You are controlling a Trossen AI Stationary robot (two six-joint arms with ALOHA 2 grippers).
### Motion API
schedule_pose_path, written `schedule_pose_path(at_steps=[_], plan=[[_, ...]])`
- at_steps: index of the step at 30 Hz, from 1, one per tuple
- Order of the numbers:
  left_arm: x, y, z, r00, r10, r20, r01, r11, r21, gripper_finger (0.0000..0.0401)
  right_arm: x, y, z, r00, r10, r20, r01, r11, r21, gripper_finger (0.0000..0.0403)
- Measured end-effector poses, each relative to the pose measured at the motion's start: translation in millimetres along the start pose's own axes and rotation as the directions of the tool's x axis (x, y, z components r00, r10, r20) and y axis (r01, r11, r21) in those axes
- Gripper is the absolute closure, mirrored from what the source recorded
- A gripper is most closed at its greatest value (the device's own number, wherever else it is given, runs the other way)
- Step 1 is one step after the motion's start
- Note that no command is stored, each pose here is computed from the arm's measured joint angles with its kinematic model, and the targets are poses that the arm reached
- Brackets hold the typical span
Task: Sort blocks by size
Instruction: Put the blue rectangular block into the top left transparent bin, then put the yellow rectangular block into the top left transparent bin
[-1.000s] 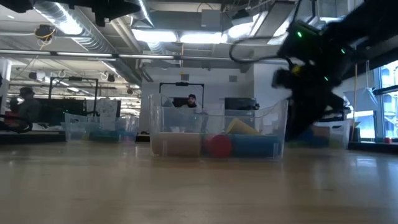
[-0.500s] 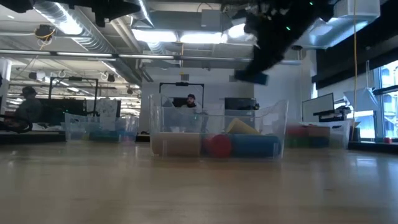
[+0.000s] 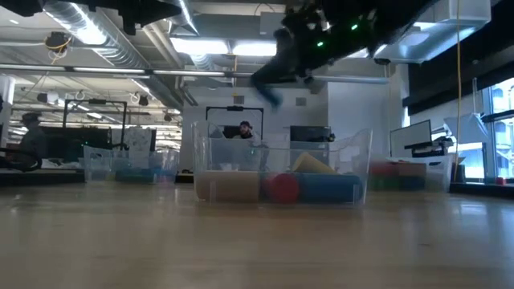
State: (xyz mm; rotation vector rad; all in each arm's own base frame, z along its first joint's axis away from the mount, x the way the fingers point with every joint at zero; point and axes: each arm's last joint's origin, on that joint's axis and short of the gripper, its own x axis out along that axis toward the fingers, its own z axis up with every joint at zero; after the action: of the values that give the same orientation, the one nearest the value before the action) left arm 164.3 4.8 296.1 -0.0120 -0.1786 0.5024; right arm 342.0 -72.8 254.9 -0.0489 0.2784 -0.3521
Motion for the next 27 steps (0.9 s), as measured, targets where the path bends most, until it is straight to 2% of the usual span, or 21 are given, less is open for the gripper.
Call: schedule_pose_path(at_steps=[6,10,16,20,24,27], plan=[[0,0,0,1.000,0.000,0.001,0.000,1.000,0.000,0.0191,43,-2,-6,0.999,-0.024,0.040,0.024,1.000,0.016,0.0341],[0,0,0,1.000,0.000,0.001,0.000,1.000,-0.001,0.0191,71,0,0,0.998,-0.028,0.048,0.029,1.000,-0.011,0.0365],[0,-1,-1,1.000,-0.004,-0.005,0.004,1.000,0.002,0.0191,87,0,6,0.997,-0.024,-0.071,0.022,0.999,-0.040,0.0374],[-1,-1,-1,1.000,-0.005,-0.006,0.005,1.000,0.003,0.0191,87,-4,2,0.990,-0.030,-0.140,0.026,0.999,-0.034,0.0337],[-1,-1,-1,1.000,-0.005,-0.006,0.005,1.000,0.003,0.0191,85,-4,-4,0.978,-0.037,-0.203,0.035,0.999,-0.014,0.0270],[-1,-1,-2,1.000,-0.005,-0.014,0.005,1.000,0.008,0.0191,78,0,-5,0.962,0.000,-0.272,-0.004,1.000,-0.014,0.0227]])
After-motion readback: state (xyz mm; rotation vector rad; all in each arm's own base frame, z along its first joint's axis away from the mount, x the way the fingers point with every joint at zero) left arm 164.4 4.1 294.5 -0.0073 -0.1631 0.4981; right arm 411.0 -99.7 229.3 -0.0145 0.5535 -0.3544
